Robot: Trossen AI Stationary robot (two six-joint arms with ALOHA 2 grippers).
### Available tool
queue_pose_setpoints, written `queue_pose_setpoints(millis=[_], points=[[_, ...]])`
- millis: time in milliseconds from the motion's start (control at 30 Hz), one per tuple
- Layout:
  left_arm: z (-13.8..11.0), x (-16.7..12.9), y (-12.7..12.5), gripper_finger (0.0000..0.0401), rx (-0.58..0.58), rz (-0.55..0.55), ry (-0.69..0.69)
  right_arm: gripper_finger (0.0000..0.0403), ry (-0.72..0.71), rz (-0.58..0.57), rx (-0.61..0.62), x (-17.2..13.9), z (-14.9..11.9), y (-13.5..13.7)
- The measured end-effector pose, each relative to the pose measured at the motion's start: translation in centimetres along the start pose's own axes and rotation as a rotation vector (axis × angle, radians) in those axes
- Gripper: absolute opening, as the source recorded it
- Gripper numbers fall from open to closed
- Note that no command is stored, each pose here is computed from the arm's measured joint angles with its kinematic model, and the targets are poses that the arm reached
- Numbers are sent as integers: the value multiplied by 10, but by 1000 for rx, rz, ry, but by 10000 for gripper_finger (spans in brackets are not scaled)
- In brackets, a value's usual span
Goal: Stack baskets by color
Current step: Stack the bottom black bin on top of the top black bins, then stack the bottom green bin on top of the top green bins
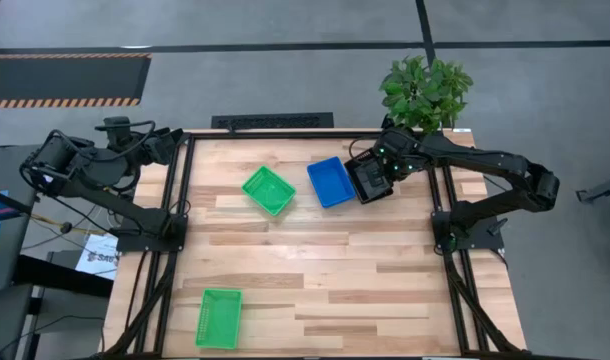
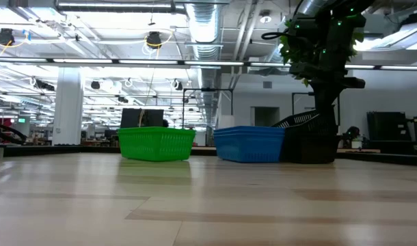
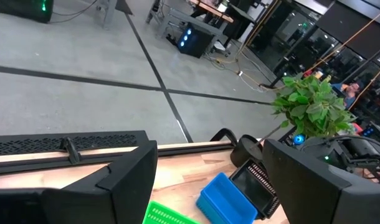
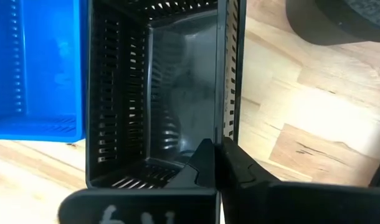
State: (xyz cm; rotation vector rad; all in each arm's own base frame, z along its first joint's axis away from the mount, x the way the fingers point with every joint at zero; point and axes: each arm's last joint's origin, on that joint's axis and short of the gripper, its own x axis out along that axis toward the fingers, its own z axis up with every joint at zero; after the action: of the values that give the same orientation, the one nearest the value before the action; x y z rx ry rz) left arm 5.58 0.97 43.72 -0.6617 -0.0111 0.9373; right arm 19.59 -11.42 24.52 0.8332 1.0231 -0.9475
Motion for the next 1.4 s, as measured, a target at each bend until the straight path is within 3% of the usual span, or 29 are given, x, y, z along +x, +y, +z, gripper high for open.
queue_pose_setpoints(millis=[500,833,1133,1400], points=[[0,0,0,278,0,6,-14,25,16,28,28,5,-2,0],[1,0,0,278,10,9,-22,97,51,23,14,18,-12,-5],[1,0,0,278,12,9,-22,157,-35,78,30,-4,-15,-10],[0,0,0,278,6,3,-6,160,-153,151,69,-34,-22,-21]])
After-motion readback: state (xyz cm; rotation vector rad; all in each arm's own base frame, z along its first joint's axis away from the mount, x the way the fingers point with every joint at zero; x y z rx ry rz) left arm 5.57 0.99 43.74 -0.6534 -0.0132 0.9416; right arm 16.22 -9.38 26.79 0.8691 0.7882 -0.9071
